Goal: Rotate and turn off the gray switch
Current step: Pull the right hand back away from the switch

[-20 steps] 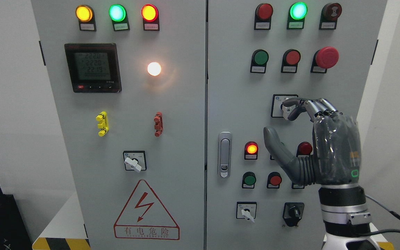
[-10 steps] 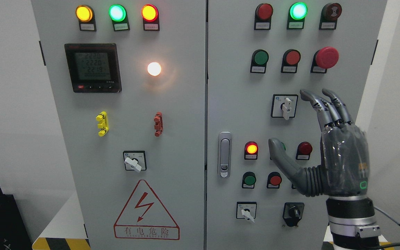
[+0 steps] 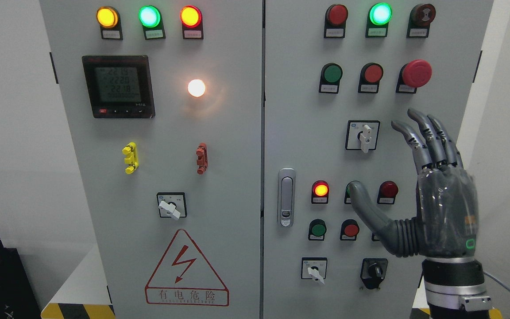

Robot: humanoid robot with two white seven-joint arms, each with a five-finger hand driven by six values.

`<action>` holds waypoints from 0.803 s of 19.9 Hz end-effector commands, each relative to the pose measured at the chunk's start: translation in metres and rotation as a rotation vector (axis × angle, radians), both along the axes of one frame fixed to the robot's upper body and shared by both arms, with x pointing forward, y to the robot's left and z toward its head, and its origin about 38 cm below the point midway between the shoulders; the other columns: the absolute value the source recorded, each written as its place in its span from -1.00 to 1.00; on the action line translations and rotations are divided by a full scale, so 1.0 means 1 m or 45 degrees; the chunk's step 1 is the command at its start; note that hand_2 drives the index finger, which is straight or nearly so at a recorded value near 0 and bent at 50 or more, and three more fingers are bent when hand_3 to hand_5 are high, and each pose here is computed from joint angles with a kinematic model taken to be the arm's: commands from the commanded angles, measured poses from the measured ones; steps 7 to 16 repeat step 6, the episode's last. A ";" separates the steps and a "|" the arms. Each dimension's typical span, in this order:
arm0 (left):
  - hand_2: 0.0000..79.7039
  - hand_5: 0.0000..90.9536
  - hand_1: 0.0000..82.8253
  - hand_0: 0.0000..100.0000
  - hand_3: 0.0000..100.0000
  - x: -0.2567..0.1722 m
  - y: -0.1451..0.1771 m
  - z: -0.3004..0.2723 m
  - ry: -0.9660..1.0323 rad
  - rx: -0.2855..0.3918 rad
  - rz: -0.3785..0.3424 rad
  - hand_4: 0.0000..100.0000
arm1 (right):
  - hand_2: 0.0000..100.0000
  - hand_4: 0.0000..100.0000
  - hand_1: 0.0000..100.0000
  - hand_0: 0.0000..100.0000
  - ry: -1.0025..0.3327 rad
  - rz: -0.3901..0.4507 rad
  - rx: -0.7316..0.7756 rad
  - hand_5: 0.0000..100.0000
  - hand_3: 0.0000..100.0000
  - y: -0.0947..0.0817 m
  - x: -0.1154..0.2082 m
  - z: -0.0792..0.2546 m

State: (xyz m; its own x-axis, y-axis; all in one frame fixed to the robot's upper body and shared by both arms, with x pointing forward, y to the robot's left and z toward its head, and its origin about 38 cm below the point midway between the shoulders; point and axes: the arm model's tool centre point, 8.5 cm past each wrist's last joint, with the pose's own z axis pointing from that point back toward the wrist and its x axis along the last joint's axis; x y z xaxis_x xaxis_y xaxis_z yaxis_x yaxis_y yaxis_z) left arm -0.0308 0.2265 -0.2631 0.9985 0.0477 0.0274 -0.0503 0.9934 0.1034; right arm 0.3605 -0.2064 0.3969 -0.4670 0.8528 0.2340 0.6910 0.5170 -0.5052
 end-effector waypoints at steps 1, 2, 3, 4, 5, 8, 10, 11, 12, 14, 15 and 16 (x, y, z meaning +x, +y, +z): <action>-1.00 -1.00 -0.06 -0.76 -1.00 -0.005 0.000 0.000 0.019 -0.004 -0.002 -1.00 | -0.67 -0.99 -0.53 -0.68 0.000 -0.010 0.008 -1.00 -0.69 -0.003 -0.002 -0.001; -1.00 -1.00 -0.06 -0.76 -1.00 -0.005 0.000 0.000 0.019 -0.004 -0.002 -1.00 | -0.67 -0.98 -0.52 -0.68 0.000 -0.010 0.008 -1.00 -0.68 -0.003 -0.002 -0.001; -1.00 -1.00 -0.06 -0.76 -1.00 -0.005 0.000 0.000 0.019 -0.004 -0.002 -1.00 | -0.67 -0.98 -0.52 -0.68 0.000 -0.011 0.006 -1.00 -0.68 -0.003 -0.002 -0.001; -1.00 -1.00 -0.06 -0.76 -1.00 -0.005 0.000 0.000 0.019 -0.004 -0.002 -1.00 | -0.66 -0.98 -0.52 -0.68 0.000 -0.010 0.008 -1.00 -0.67 -0.003 -0.002 -0.001; -1.00 -1.00 -0.06 -0.76 -1.00 -0.005 0.000 0.000 0.019 -0.004 -0.002 -1.00 | -0.66 -0.97 -0.51 -0.68 0.000 -0.010 0.008 -1.00 -0.67 -0.003 -0.002 -0.001; -1.00 -1.00 -0.06 -0.76 -1.00 -0.005 0.000 0.000 0.019 -0.004 -0.002 -1.00 | -0.66 -0.97 -0.51 -0.68 0.000 -0.010 0.008 -1.00 -0.67 -0.003 -0.002 -0.001; -1.00 -1.00 -0.06 -0.76 -1.00 -0.005 0.000 0.000 0.019 -0.004 -0.002 -1.00 | -0.66 -0.97 -0.51 -0.68 0.000 -0.010 0.008 -1.00 -0.67 -0.003 -0.002 -0.001; -1.00 -1.00 -0.06 -0.76 -1.00 -0.005 0.000 0.000 0.019 -0.004 -0.002 -1.00 | -0.66 -0.97 -0.51 -0.68 0.000 -0.010 0.008 -1.00 -0.67 -0.003 -0.002 -0.001; -1.00 -1.00 -0.06 -0.76 -1.00 -0.005 0.000 0.000 0.019 -0.004 -0.002 -1.00 | -0.66 -0.97 -0.51 -0.68 0.000 -0.010 0.008 -1.00 -0.67 -0.003 -0.002 -0.001; -1.00 -1.00 -0.06 -0.76 -1.00 -0.005 0.000 0.000 0.019 -0.004 -0.002 -1.00 | -0.66 -0.97 -0.51 -0.68 0.000 -0.010 0.008 -1.00 -0.67 -0.003 -0.002 -0.001; -1.00 -1.00 -0.06 -0.76 -1.00 -0.005 0.000 0.000 0.019 -0.004 -0.002 -1.00 | -0.66 -0.97 -0.51 -0.68 0.000 -0.010 0.008 -1.00 -0.67 -0.003 -0.002 -0.001; -1.00 -1.00 -0.06 -0.76 -1.00 -0.005 0.000 0.000 0.019 -0.004 -0.002 -1.00 | -0.66 -0.97 -0.51 -0.68 0.000 -0.010 0.008 -1.00 -0.67 -0.003 -0.002 -0.001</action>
